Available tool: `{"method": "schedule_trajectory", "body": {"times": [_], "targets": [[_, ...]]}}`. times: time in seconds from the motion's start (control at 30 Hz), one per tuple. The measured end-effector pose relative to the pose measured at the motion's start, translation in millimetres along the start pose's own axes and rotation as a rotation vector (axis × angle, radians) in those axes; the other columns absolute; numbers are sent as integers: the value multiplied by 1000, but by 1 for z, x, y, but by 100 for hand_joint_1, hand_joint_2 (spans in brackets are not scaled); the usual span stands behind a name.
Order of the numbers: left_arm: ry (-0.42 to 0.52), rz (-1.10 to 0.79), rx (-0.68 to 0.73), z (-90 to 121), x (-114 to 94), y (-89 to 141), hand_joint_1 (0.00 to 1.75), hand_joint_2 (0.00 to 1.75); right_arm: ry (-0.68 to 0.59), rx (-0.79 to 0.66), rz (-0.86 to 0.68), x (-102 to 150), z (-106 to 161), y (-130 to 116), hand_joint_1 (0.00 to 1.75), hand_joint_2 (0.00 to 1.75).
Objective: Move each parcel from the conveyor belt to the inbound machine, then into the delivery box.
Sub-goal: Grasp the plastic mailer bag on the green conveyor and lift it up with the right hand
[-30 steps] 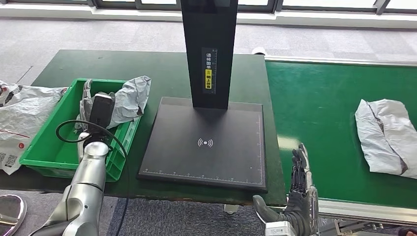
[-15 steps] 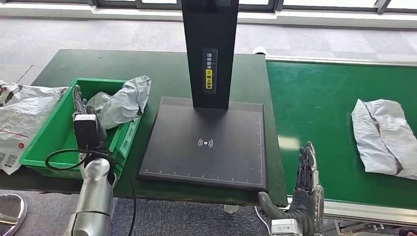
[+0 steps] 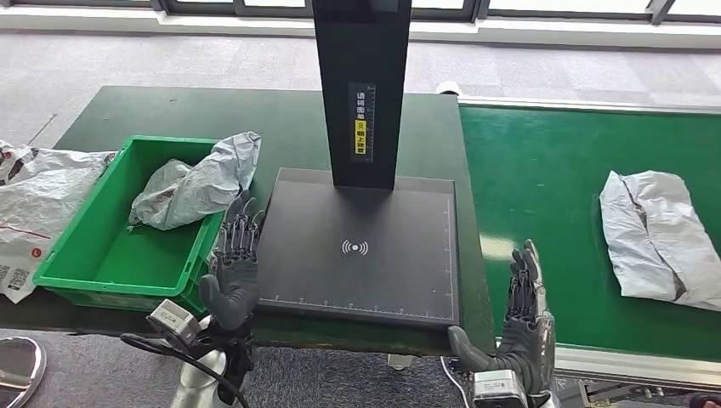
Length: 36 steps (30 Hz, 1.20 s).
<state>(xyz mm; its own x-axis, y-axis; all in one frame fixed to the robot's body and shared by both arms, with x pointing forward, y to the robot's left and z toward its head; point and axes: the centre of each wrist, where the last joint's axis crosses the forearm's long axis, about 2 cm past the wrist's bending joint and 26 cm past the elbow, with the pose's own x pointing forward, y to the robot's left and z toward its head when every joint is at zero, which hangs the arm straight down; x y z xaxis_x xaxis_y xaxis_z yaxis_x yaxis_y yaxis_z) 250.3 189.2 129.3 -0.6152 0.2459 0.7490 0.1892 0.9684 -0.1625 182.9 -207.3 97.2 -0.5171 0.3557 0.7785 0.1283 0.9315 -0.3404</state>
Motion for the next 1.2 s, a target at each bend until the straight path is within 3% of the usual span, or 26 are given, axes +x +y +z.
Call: {"method": "schedule_trajectory", "body": {"times": [0.63,1.0,1.1,1.2], "targets": [[1,70,-52,9,5,-7,0,0,27,-1,-15,-4,4,3,0,175],[15,100,-66,11,2,-8,0,0,118,-15,44,-11,8,-9,0,175],[17,101,-65,12,2,-8,0,0,159,-6,126,-16,8,-16,0,175],[15,107,-60,11,2,-8,0,0,225,-17,293,-40,4,-43,0,175]]}}
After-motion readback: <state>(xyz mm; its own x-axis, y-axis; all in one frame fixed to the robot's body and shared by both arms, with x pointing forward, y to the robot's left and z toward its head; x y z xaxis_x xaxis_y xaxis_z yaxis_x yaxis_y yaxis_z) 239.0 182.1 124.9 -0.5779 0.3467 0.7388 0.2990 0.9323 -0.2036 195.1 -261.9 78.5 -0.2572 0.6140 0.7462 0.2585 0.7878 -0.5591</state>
